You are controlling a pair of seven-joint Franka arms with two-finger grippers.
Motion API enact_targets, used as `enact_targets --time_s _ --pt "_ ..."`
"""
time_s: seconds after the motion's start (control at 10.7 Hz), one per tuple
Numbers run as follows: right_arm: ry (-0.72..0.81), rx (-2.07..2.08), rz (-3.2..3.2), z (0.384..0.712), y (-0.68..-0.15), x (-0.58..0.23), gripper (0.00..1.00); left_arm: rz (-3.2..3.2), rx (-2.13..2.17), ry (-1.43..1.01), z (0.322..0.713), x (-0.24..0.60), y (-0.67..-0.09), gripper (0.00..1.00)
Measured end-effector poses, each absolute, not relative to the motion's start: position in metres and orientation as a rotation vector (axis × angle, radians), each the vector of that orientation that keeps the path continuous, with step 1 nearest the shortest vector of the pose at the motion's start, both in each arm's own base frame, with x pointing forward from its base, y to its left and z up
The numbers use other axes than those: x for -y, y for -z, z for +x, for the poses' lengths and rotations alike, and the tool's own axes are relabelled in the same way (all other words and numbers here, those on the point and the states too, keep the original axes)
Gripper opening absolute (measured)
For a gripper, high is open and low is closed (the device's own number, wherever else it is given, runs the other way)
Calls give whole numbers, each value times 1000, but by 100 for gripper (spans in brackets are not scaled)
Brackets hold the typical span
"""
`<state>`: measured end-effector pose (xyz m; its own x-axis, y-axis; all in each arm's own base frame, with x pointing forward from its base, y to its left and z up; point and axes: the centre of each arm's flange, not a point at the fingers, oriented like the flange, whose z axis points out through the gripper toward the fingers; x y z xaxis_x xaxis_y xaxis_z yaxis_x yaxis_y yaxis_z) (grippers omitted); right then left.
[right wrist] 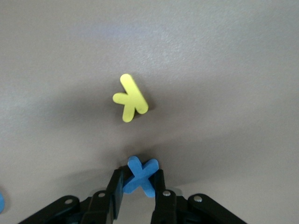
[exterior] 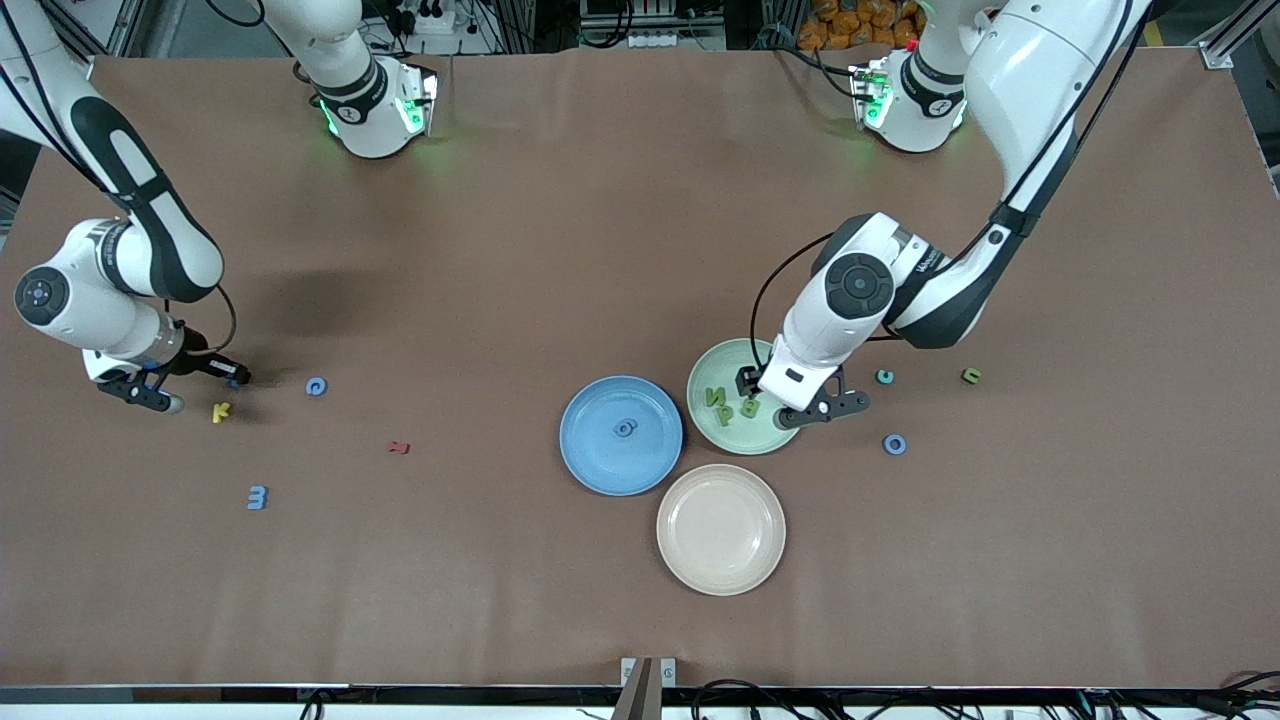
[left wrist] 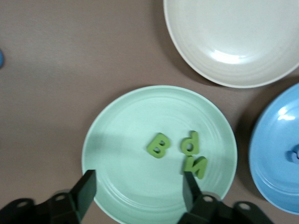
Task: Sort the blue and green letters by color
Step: 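Place the p on the green plate while the right gripper lifts the x, then drop the x on the blue plate while the left gripper reaches the green u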
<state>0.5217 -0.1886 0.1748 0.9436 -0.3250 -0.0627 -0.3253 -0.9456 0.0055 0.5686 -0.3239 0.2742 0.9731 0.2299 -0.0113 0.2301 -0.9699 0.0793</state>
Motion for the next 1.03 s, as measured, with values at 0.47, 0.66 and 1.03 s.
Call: enact_targets --time_s 0.47,0.66,1.03 --pt "-219 -525 -3152 596 -231 97 31 3189 -101 97 614 153 -284 100" --pt "-246 -566 -3172 613 -249 40 31 3201 93 159 603 105 -276 100" --pt "-313 -737 -2995 629 -291 -92 31 3124 425 131 587 13 -243 100"
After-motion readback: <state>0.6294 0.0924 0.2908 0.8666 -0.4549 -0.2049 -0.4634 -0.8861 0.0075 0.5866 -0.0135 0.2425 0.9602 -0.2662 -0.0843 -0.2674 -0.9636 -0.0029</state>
